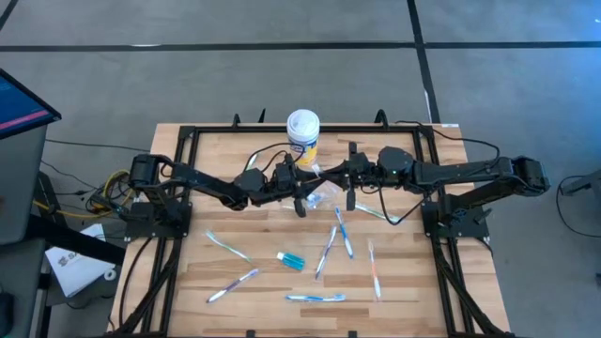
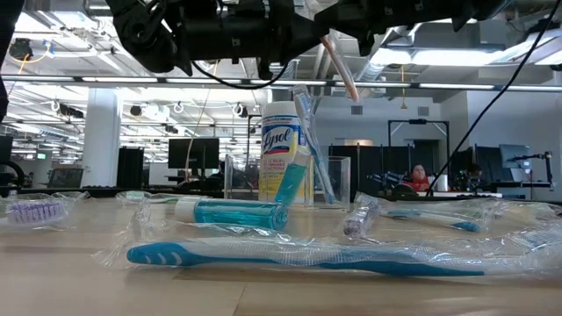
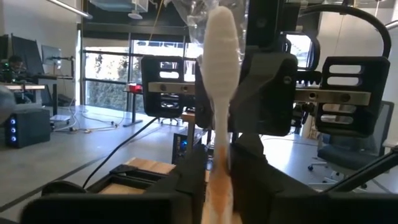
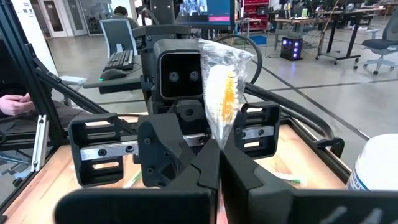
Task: Pick & Place toothbrushing station
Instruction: Put the top orange toothbrush into the transparent organizer
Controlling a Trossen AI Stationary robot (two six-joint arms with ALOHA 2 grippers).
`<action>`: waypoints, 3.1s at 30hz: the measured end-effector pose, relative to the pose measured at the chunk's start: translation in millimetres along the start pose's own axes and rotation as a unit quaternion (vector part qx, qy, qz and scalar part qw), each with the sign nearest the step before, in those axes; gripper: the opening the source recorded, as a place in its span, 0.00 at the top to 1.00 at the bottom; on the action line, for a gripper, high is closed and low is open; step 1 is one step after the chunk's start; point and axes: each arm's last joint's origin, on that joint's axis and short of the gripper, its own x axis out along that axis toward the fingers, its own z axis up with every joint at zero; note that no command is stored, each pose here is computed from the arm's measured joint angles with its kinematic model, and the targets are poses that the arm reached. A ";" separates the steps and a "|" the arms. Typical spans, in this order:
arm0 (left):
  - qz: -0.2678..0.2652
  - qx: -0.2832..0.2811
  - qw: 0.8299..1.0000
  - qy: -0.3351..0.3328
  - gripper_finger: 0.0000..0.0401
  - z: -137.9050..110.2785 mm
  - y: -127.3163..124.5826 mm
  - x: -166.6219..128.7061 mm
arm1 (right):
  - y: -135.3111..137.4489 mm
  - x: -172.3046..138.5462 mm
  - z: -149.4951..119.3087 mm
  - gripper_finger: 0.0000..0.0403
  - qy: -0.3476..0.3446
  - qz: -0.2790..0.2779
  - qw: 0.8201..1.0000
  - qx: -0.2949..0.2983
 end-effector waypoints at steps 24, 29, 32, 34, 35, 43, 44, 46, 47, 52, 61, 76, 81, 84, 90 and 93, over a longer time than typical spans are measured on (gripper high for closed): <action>-0.017 0.006 0.999 0.040 0.97 -7.7 0.9 -0.7 | -0.8 8.9 -11.2 0.91 0.025 -0.002 1.000 0.000; -0.017 0.008 0.999 0.049 0.97 -9.6 0.9 -0.9 | -0.8 6.8 -11.6 0.80 0.035 -0.002 0.999 -0.005; -0.016 0.009 0.998 0.054 0.97 -9.9 1.0 -1.0 | -0.7 2.2 -10.7 0.75 0.046 -0.002 0.999 -0.013; -0.015 0.010 0.998 0.064 0.97 -9.1 1.1 -1.7 | -0.6 -2.4 -8.2 0.72 0.047 -0.002 0.999 -0.013; -0.015 0.012 0.997 0.071 0.97 -8.3 1.1 -2.2 | -0.5 -4.9 -6.9 0.71 0.048 -0.002 0.999 -0.013; 0.007 0.028 0.990 0.138 0.97 15.2 3.2 -13.6 | -0.3 -20.1 -2.1 0.66 0.059 -0.002 0.998 -0.013; 0.012 0.030 0.989 0.146 0.97 18.9 3.6 -15.7 | -0.3 -21.0 -2.3 0.66 0.061 -0.002 0.998 -0.013; 0.022 0.037 0.984 0.171 0.97 25.2 4.9 -21.3 | -0.3 -21.1 -2.4 0.67 0.062 -0.003 0.998 -0.013; 0.026 0.039 0.983 0.177 0.97 27.3 5.4 -23.1 | -0.3 -21.1 -3.1 0.68 0.066 -0.003 0.998 -0.013; 0.048 0.052 0.973 0.219 0.97 41.4 8.5 -36.7 | -0.2 -21.4 -5.1 0.70 0.076 -0.003 0.997 -0.013; 0.061 0.052 0.959 0.271 0.97 60.0 12.4 -58.8 | -0.2 -21.7 -7.6 0.71 0.089 -0.003 0.996 -0.010; 0.076 0.043 0.935 0.343 0.97 51.4 15.4 -70.7 | -0.3 -21.7 -8.4 0.71 0.093 -0.004 0.996 -0.008; 0.077 0.040 0.936 0.342 0.97 50.2 15.6 -71.2 | -0.3 -21.7 -8.4 0.71 0.093 -0.004 0.996 -0.008; 0.080 0.035 0.934 0.347 0.97 39.4 17.5 -77.1 | -0.3 -21.7 -8.4 0.71 0.093 -0.004 0.996 -0.008; 0.085 0.012 0.939 0.333 0.96 14.5 22.1 -92.0 | -0.3 -21.7 -8.4 0.71 0.093 -0.004 0.996 -0.008; 0.084 0.006 0.943 0.321 0.96 6.5 23.8 -97.9 | -0.3 -21.7 -8.4 0.71 0.093 -0.004 0.996 -0.008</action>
